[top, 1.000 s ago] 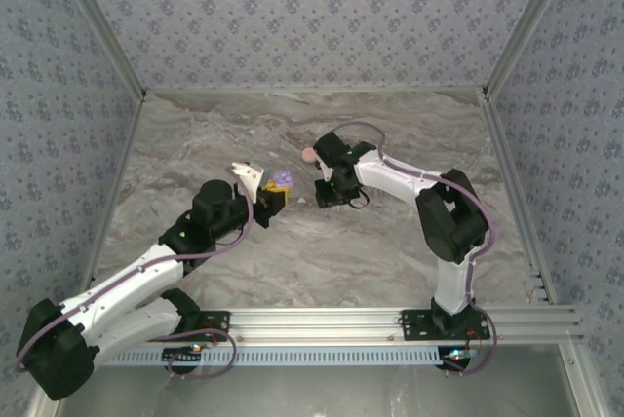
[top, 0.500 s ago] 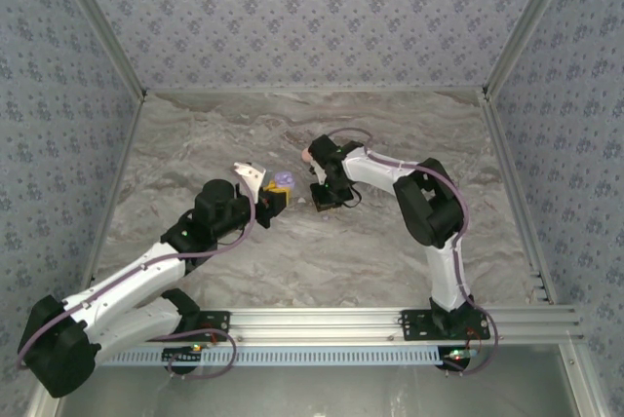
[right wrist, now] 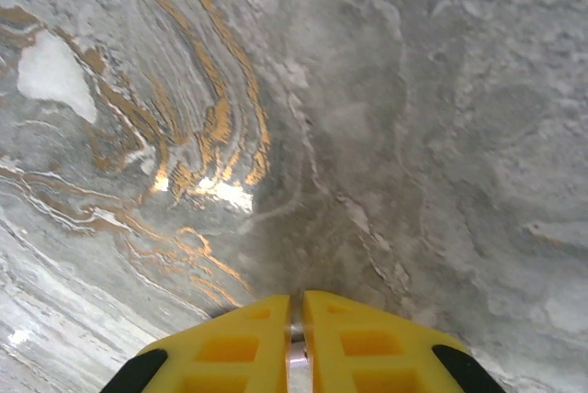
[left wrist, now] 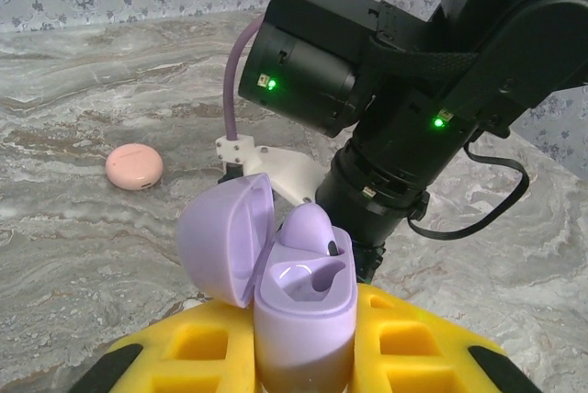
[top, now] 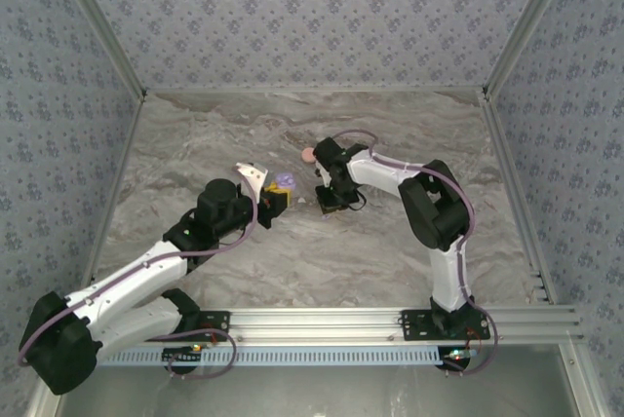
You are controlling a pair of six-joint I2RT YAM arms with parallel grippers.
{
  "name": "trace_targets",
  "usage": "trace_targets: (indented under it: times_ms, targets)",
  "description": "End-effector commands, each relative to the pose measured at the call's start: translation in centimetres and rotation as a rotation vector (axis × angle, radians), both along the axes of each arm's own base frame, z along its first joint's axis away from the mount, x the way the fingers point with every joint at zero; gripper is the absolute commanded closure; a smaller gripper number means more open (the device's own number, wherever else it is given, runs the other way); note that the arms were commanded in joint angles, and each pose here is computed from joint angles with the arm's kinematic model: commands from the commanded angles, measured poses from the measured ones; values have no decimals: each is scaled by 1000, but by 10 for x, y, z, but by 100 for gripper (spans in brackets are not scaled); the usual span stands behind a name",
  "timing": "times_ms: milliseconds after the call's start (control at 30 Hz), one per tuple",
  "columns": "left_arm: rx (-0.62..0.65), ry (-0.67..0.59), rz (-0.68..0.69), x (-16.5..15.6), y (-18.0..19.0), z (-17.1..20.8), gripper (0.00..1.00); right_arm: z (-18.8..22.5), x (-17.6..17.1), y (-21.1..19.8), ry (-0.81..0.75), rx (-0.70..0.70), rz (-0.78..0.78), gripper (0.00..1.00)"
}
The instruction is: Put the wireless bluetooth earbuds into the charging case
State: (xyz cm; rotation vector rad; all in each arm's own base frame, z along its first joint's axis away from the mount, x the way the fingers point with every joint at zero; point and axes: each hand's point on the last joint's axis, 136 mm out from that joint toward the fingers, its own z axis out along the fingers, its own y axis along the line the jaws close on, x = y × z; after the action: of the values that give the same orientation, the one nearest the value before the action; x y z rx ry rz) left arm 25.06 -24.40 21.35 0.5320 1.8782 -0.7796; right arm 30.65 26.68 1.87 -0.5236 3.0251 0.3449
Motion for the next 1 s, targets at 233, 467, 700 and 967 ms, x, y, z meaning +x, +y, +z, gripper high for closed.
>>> trace_targets:
  times_ms: [233,467,700,967]
  targets:
    - [-58,-52,-16,3,-7,27,79,-7,-29,-19,57,-79,37,83]
    - [-61,-48,-17,3,-7,28,79,-9,-45,-9,74,-86,86,82]
    - [-64,-51,-20,1,-7,29,79,-6,-55,-2,70,-88,97,81]
    - [-66,-53,-19,1,-6,31,79,2,-56,6,50,-70,101,80]
